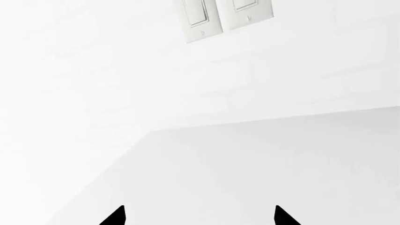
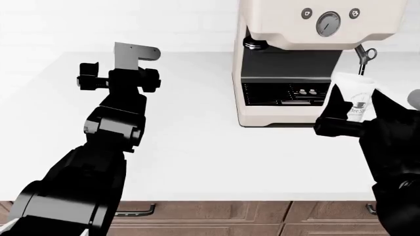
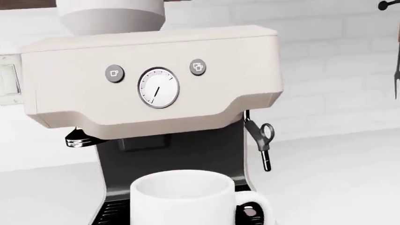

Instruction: Pick the mug from the cabinet, place it under the coffee machine dispenser, and press the start button.

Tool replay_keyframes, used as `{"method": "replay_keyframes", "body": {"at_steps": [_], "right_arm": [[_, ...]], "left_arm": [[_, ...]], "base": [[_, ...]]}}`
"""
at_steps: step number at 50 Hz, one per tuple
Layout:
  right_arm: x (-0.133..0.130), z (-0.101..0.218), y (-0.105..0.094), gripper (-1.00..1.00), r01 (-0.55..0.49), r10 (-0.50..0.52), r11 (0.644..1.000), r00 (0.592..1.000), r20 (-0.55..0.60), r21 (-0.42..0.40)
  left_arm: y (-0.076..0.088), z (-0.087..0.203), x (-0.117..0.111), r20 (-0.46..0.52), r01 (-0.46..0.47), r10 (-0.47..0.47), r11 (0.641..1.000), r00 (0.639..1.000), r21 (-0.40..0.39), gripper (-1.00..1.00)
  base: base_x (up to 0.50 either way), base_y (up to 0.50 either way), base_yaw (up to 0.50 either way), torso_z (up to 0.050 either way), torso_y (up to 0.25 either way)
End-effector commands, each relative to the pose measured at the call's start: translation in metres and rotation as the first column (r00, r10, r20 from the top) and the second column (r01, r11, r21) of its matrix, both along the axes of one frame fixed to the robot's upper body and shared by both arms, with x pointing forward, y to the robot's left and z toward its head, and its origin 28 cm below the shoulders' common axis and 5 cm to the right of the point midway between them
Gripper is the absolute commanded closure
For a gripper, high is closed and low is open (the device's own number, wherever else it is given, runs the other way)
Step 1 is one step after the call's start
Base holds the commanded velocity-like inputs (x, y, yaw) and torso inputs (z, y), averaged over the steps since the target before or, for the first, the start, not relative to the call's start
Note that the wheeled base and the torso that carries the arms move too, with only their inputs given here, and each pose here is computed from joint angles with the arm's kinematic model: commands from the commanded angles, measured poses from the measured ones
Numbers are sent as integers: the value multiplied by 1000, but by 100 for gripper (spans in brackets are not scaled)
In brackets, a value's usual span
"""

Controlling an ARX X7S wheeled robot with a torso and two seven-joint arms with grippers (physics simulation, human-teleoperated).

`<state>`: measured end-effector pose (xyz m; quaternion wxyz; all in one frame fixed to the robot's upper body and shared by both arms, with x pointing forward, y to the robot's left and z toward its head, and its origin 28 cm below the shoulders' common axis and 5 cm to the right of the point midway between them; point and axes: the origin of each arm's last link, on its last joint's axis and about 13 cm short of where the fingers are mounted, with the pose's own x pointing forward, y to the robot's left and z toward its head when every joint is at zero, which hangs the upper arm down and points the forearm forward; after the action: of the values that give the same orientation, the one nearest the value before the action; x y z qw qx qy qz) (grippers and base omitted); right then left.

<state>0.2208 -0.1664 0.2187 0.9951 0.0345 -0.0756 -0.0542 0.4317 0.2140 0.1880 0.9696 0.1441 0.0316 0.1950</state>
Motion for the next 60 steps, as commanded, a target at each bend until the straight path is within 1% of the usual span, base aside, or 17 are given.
{"method": "replay_keyframes", "body": {"at_steps": [1,8,17,60], "right_arm": [[5,7,7,100,5,-2,999,998,63,-47],[7,7,16,100,-2,13,996,992,124,-92],[15,-3,22,100,-17,28,995,992,120,-98],[40,-20,22,100,-6,16,997,993,113,-82]], "left_arm": [[0,0,0,3,0,0,1000,1000,1,-100],[0,0,0,4,0,0,1000,1000,1,-100],[0,0,0,4,1,-1,1000,1000,0,-100],[0,0,0,12,0,0,1000,1000,6,-100]], "base": [[0,0,0,0,0],[0,0,0,0,0],[0,0,0,0,0],[0,0,0,0,0]]}}
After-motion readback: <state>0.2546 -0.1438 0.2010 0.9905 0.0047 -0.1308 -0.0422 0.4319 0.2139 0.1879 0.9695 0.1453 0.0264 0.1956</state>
